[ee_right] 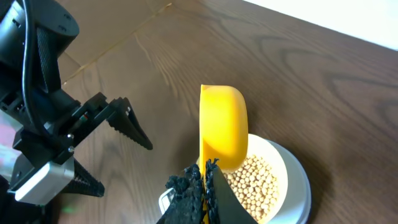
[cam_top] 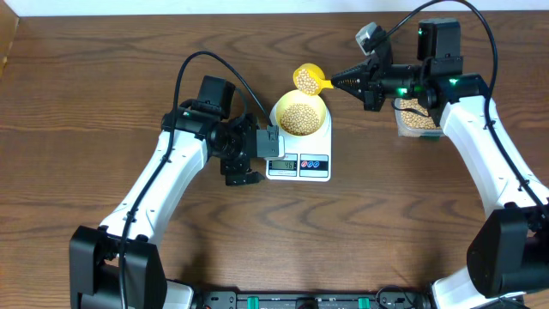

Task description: Scoop item into bowl and weigh 50g on scale

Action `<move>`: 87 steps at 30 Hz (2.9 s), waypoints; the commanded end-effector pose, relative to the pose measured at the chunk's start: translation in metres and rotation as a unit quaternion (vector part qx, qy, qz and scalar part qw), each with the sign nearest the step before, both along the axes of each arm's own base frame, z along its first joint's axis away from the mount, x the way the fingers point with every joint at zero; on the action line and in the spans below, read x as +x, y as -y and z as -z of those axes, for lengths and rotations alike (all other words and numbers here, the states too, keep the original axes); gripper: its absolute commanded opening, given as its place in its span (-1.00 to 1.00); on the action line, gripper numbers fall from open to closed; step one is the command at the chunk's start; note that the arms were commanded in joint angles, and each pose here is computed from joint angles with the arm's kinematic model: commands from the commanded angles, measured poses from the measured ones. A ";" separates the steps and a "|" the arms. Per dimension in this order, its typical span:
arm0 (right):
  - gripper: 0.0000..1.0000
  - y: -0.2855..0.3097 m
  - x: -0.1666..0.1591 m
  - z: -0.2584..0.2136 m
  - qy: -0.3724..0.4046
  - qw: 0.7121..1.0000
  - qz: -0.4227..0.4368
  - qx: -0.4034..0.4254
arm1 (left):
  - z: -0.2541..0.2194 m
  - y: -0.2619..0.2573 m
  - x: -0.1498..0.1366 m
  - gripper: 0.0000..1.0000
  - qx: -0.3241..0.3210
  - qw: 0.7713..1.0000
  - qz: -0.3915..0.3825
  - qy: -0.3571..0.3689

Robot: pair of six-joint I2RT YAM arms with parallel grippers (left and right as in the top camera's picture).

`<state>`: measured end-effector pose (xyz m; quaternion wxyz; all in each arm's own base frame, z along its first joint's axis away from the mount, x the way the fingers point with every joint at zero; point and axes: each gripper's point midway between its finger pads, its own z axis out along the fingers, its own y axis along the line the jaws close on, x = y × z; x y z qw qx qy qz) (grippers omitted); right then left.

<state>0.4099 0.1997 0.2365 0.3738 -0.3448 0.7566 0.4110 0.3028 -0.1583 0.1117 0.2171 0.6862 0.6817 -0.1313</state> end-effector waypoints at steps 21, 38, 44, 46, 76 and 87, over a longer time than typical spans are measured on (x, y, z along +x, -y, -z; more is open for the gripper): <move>-0.98 0.000 0.002 -0.010 0.046 0.999 -0.002 -0.018 | -0.004 0.002 -0.002 0.95 -0.011 1.000 0.002 0.001; -0.98 -0.011 -0.004 -0.005 0.053 0.998 -0.015 -0.034 | -0.004 0.002 -0.002 0.95 -0.012 1.000 0.002 0.001; -0.98 -0.011 -0.003 -0.005 0.053 0.998 -0.015 -0.034 | -0.004 0.002 -0.002 0.95 -0.011 1.000 0.002 0.001; -0.98 -0.011 -0.003 -0.005 0.053 0.998 -0.015 -0.034 | -0.004 0.002 -0.002 0.95 -0.011 1.000 0.002 0.001; -0.98 -0.013 -0.006 -0.005 0.055 0.998 -0.023 -0.033 | -0.004 0.002 -0.002 0.95 -0.011 1.000 0.002 0.001; -0.98 -0.013 -0.006 -0.006 0.054 0.998 -0.022 -0.031 | -0.004 0.002 -0.002 0.95 -0.011 1.000 0.002 0.001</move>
